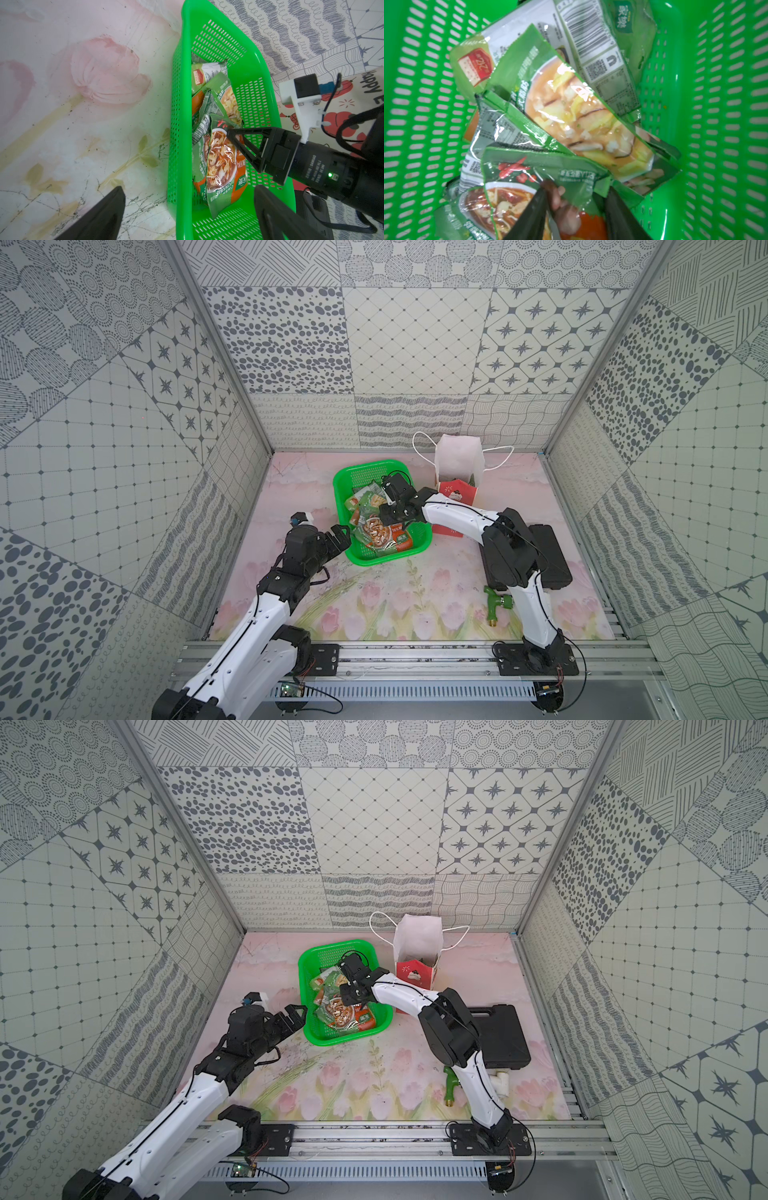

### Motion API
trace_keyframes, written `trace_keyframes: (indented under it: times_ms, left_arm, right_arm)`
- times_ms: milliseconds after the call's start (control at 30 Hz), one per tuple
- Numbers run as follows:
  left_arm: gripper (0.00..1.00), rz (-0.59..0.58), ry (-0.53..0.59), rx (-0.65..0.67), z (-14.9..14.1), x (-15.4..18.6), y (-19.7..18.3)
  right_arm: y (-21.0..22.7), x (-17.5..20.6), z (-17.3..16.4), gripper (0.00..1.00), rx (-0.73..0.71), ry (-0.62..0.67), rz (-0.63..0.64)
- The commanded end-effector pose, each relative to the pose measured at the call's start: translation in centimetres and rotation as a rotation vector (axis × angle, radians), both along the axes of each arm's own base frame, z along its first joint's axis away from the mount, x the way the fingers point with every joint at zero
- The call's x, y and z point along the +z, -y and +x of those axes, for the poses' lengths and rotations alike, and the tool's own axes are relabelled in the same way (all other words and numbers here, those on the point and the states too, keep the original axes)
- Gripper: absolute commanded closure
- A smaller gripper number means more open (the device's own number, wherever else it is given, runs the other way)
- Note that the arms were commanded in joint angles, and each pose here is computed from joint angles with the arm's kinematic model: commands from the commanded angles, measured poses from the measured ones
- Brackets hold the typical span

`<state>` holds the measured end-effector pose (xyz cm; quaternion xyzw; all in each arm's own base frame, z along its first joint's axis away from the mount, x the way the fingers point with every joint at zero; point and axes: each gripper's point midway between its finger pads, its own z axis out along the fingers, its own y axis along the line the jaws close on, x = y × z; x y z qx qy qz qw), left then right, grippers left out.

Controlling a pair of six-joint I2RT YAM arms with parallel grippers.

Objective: Place the condiment packets inside the bag
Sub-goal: Pick up the condiment packet from the storage box.

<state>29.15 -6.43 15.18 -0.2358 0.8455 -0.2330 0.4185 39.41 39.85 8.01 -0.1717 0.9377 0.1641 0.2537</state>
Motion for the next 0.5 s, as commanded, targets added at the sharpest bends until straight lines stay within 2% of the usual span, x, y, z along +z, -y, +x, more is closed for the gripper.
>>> trace_keyframes:
  times_ms: [0,200,467]
  left_arm:
    - [0.01,-0.011,0.014,-0.007,0.1,0.4,0.2]
    - [0.01,-0.019,0.031,-0.009,-0.1,1.0,0.2]
    - [0.01,-0.015,0.036,-0.007,-0.2,1.0,0.1]
  right_arm:
    - [-0.7,0.5,-0.5,0.71,0.021,0.026,0.004]
    - [-1.1,3.9,-1.1,1.00,0.038,0.107,0.010]
    - [-0.8,9.5,-2.2,1.00,0.044,0.226,0.028]
